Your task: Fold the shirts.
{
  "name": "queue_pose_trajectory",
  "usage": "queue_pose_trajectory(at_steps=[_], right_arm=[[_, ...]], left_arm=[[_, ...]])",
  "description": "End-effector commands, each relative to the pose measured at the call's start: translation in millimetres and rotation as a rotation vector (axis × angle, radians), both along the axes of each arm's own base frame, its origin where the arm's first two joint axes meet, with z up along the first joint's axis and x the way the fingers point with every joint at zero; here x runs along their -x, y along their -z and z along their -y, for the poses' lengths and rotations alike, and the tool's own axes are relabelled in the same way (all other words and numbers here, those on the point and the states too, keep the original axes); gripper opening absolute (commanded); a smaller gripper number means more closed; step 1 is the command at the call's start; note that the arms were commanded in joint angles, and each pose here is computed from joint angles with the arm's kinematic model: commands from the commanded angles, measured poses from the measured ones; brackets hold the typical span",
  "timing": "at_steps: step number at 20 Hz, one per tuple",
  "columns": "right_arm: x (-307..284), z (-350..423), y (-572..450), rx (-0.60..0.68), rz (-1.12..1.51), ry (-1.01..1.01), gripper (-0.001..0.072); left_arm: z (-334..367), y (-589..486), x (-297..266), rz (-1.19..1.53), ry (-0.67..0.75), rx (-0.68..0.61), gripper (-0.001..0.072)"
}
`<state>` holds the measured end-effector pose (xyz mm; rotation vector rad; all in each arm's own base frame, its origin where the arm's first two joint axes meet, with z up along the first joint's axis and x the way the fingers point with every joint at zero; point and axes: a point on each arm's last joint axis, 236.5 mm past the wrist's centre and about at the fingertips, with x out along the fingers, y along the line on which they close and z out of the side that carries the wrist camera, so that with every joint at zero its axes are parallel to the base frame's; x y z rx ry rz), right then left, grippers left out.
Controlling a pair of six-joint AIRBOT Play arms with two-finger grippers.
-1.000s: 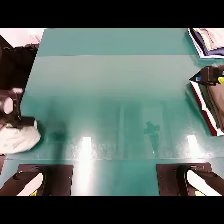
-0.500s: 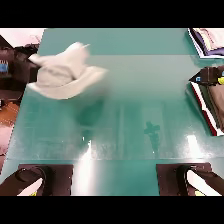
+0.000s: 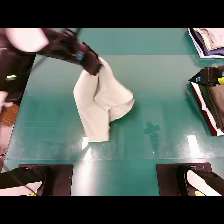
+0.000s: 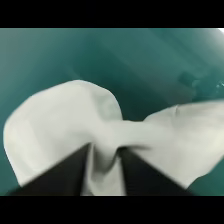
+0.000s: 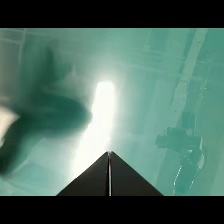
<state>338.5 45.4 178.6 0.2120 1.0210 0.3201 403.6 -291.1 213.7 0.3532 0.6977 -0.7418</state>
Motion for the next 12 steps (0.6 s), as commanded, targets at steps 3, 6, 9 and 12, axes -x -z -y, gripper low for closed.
queue_pose_trajectory(at_steps=[3,6,9,12], right_arm=[[1.9,-0.7,0.8,0.0,-0.007,-0.004,0.0019],[3.7,-1.1,1.6,0.0,-0.015,-0.007,0.0019],[3.6,-1.1,1.6,0.0,-0.015,-0.007,0.0019],[4.7,-1.3,2.1,0.0,-0.019,-0.009,0.0019]], left_arm=[[-10.7,59.7,-32.9,-0.138,-0.094,-0.033,0.0437],[-83.1,90.3,-4.2,-0.398,-0.197,-0.15,0.0437],[-128.1,132.2,30.4,-0.628,-0.272,-0.126,0.0437],[-163.9,186.5,70.3,-0.704,-0.388,-0.07,0.0437]])
